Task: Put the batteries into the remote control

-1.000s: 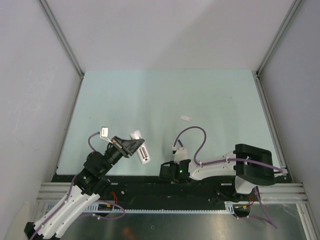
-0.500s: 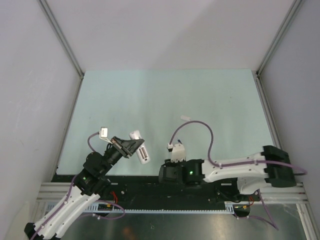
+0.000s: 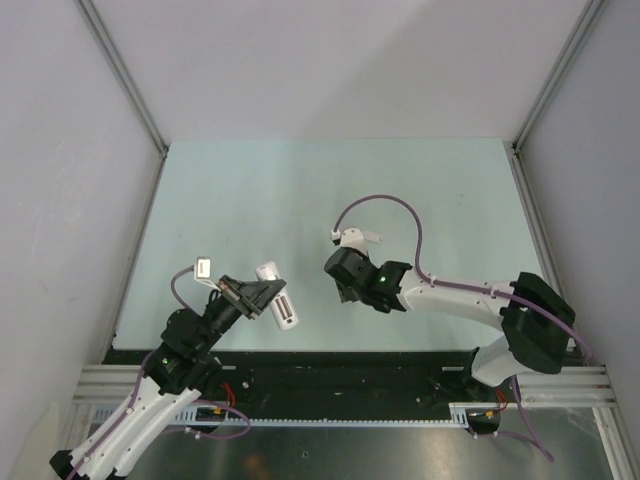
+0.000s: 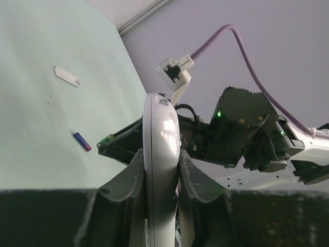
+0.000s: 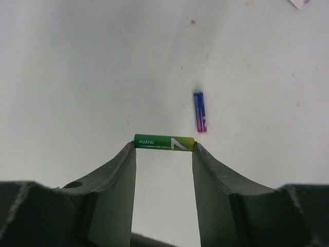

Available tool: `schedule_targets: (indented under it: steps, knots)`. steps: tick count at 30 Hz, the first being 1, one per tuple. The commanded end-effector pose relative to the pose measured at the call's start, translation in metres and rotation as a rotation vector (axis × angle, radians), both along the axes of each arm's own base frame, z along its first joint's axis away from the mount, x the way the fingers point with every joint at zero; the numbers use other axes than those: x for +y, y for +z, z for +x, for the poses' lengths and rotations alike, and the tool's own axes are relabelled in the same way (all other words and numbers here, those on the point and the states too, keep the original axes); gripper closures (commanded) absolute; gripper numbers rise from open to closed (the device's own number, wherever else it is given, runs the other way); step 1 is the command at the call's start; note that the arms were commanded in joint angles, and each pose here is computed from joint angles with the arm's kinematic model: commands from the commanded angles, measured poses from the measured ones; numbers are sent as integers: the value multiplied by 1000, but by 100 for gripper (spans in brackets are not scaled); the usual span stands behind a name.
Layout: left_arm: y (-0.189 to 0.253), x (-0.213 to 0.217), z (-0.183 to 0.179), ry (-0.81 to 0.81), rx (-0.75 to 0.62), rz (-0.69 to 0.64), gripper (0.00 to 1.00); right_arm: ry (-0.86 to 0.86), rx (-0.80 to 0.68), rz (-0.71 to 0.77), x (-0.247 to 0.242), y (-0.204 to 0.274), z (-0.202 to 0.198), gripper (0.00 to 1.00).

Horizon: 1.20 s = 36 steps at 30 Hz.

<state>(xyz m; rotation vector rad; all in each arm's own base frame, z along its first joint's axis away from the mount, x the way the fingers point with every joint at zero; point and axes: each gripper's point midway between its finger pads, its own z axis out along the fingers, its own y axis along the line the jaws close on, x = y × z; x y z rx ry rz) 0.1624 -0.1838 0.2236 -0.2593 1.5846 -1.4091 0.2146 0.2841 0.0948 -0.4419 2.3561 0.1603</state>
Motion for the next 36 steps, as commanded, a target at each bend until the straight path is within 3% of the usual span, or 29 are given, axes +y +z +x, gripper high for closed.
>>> schedule_targets:
  steps: [1,6,19,25,29,36]
  knots:
    - [20,4,-3,5,-52,-1,100,58,0,126,32,2,16,100]
    - [19,3,-4,0,-58,10,100,-44,77,191,41,-15,12,100]
    - [9,3,-1,9,-37,12,100,-278,152,187,34,-64,16,100]
    - [10,3,-1,7,-40,16,100,-116,138,129,43,-64,17,100]
    - [9,3,-1,8,-45,21,100,151,140,29,48,-64,7,100]
    - [16,6,-2,22,-82,29,100,410,113,-159,40,-62,-2,100]
